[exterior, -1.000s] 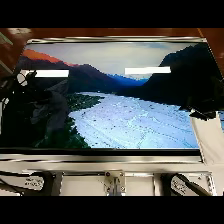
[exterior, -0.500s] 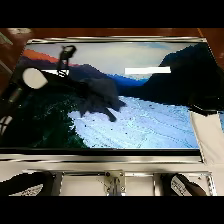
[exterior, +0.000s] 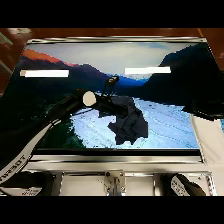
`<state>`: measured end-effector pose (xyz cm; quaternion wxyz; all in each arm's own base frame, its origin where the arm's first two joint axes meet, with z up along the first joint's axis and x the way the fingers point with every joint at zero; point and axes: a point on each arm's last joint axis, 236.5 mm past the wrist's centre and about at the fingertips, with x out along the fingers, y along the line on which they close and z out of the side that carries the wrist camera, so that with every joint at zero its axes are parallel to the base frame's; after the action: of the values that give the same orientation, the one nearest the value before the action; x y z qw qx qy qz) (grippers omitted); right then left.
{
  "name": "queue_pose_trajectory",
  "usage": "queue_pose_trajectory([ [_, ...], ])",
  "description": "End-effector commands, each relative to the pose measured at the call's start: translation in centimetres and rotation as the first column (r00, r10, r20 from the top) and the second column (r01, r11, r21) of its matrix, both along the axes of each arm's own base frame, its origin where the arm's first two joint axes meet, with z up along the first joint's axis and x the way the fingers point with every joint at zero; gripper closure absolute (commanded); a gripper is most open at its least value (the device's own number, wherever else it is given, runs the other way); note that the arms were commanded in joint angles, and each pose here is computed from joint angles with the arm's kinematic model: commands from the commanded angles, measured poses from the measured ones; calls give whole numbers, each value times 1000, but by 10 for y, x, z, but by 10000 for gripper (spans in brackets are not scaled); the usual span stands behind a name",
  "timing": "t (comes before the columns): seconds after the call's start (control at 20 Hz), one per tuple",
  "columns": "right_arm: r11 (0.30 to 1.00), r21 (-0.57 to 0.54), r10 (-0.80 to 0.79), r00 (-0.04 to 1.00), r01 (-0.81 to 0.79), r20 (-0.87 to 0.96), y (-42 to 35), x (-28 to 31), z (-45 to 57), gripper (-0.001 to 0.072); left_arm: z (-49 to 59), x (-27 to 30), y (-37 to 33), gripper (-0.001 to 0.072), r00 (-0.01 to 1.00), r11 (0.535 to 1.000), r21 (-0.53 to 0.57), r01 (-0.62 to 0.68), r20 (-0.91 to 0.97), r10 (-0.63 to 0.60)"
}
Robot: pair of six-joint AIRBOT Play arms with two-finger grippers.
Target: Fold the shirts.
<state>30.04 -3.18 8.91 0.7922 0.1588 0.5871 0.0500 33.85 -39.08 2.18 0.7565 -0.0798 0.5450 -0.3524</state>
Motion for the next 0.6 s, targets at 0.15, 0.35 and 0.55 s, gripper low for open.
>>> queue_pose_trajectory([
  [0.15, 992, 119, 51, 991, -36, -128, 21, -16, -58, 42, -12, 43, 140, 12, 948, 977, 111, -181, -244, 203],
  [0.35, 962, 273, 29, 990, 8, -135, 48, -5, -85, 42, -53, 42, 178, 12, 879, 956, 148, -252, -379, 291],
  [0.55, 946, 320, -4, 990, 48, -139, 51, 11, -97, 42, -97, 39, 160, 11, 839, 961, 139, -240, -468, 277],
])
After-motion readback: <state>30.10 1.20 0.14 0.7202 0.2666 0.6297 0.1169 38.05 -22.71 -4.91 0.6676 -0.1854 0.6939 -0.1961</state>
